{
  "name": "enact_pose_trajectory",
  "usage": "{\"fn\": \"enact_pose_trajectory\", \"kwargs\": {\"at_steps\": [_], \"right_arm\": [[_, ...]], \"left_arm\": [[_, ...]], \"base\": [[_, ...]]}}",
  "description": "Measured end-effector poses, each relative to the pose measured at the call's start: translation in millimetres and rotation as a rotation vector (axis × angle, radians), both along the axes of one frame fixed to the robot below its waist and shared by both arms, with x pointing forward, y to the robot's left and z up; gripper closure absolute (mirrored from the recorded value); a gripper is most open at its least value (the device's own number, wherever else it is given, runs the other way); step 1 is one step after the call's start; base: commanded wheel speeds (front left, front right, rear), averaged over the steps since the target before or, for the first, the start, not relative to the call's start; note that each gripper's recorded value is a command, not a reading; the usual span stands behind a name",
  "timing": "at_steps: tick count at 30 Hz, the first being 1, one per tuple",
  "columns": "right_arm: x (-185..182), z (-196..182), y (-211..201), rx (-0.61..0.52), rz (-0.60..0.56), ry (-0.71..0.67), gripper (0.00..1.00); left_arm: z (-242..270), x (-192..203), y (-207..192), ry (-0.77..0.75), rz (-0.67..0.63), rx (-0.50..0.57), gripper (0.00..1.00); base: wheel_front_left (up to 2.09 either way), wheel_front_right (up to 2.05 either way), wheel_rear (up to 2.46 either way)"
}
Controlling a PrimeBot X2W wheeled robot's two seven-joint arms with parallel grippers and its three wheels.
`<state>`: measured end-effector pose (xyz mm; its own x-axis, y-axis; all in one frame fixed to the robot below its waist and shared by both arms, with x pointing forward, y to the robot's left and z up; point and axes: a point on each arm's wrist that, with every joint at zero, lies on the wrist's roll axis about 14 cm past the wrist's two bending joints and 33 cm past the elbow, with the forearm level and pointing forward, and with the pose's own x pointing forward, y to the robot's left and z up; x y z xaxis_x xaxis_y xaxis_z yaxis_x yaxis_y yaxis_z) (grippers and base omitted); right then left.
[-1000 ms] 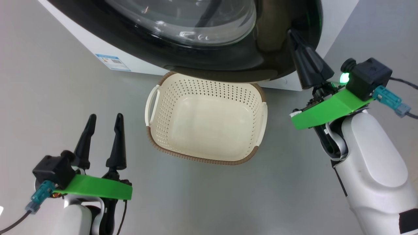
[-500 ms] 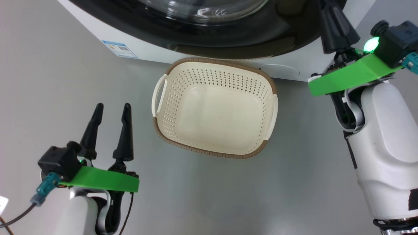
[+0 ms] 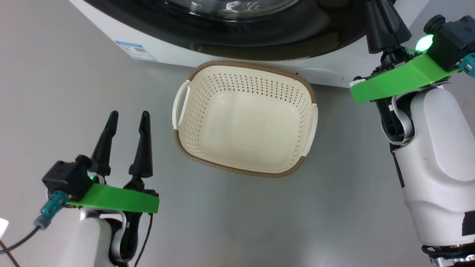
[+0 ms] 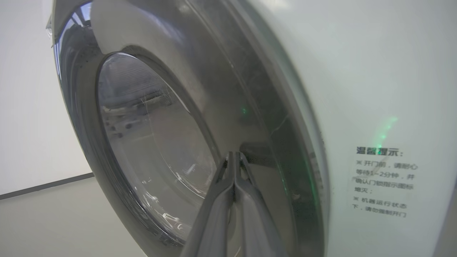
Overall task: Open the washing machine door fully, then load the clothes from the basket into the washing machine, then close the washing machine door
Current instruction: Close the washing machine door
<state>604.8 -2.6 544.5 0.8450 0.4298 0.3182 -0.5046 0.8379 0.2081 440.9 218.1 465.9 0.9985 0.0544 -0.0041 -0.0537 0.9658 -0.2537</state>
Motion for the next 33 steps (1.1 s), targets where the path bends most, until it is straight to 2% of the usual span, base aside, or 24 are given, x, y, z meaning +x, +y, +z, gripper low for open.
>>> {"fn": "enact_pose_trajectory", "kwargs": {"at_steps": [3, 4, 5, 7, 8, 9, 18, 33], "right_arm": [[-3.8, 4.7, -0.3, -0.006, 0.004, -0.012, 1.0], [-6.0, 6.1, 0.1, -0.008, 0.008, -0.016, 0.78], [-9.0, 6.6, 0.4, -0.011, 0.012, -0.017, 0.64], [-15.6, 1.8, -1.2, -0.017, 0.014, -0.003, 0.43], [-19.7, -2.4, -2.6, -0.02, 0.014, 0.011, 0.06], [-24.3, -6.4, -4.1, -0.024, 0.013, 0.022, 0.0], [-61.2, -33.4, -31.9, -0.028, -0.034, 0.123, 0.0], [-113.5, -59.1, -121.8, -0.067, -0.257, 0.239, 0.0]], "left_arm": [[1.9, 0.1, -0.1, -0.005, 0.0, -0.002, 0.0], [2.5, 0.1, 0.1, -0.007, 0.001, -0.003, 0.0], [2.7, 0.0, 0.2, -0.007, 0.001, -0.003, 0.0], [3.2, -0.5, 0.4, -0.008, 0.001, -0.004, 0.0], [3.5, -1.1, 1.0, -0.008, 0.003, -0.004, 0.0], [4.1, -1.5, 1.7, -0.009, 0.003, -0.003, 0.0], [1.9, -10.4, 5.3, 0.003, 0.002, 0.001, 0.0], [1.1, -12.1, -14.0, 0.007, -0.077, 0.001, 0.0]], "base": [[0.0, 0.0, 0.0], [0.0, 0.0, 0.0], [0.0, 0.0, 0.0], [0.0, 0.0, 0.0], [0.0, 0.0, 0.0], [0.0, 0.0, 0.0], [0.0, 0.0, 0.0], [0.0, 0.0, 0.0]]}}
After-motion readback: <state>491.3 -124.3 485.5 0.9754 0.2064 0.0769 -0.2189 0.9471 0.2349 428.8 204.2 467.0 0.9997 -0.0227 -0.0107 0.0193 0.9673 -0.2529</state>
